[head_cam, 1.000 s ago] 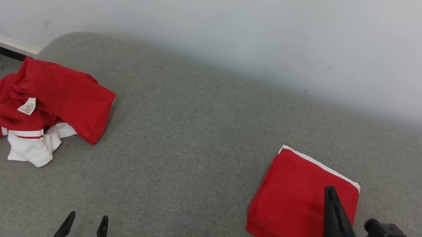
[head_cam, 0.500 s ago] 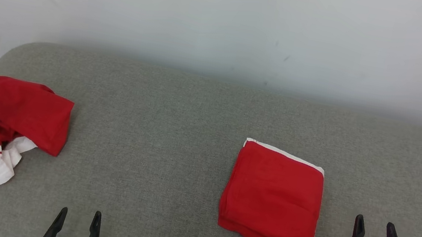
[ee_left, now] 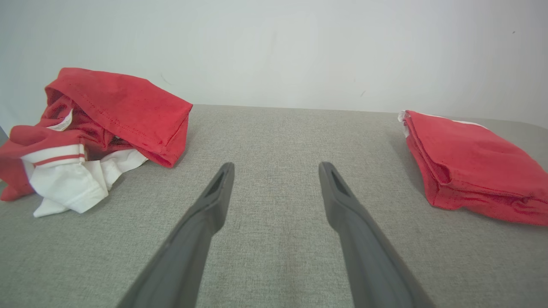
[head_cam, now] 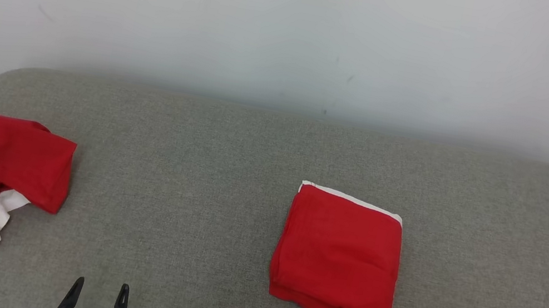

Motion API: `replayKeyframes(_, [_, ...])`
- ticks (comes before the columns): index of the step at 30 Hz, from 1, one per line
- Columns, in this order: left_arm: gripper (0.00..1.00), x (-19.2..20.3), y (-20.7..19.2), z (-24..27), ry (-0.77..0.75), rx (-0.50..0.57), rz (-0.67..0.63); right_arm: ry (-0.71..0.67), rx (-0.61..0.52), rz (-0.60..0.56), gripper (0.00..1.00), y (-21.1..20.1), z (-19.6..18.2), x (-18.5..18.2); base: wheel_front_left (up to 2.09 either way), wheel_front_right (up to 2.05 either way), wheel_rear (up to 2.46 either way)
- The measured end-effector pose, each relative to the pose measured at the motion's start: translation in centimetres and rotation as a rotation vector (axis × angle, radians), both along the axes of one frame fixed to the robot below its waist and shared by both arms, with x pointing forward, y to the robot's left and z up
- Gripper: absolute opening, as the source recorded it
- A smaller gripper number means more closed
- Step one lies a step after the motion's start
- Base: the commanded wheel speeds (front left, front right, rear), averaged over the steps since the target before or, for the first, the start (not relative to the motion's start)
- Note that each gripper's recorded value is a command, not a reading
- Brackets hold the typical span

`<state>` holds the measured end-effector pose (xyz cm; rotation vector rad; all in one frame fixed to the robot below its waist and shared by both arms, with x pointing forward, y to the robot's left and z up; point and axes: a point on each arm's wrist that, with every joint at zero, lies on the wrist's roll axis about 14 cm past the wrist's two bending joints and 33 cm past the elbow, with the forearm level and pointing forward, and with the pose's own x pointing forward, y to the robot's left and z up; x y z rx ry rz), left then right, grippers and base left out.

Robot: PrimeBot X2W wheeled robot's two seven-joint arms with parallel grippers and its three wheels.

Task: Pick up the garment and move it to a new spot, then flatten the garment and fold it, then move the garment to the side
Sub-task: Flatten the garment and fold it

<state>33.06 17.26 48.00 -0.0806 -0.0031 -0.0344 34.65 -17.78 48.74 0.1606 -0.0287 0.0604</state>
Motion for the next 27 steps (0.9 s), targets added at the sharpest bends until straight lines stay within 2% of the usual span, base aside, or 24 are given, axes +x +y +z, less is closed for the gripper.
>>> replayKeyframes(9, [1.0,-0.3,-0.4,0.0,-0.002,0.052,-0.014,0.05,0.016,0.016,1.0,0.7,-1.6,-1.3,0.0,0.0,0.0])
replayKeyframes(27, [1.0,-0.4,0.1,0.0,0.0,0.062,0.003,0.079,0.012,0.038,1.0,1.3,-2.5,-1.5,0.0,0.0,0.0])
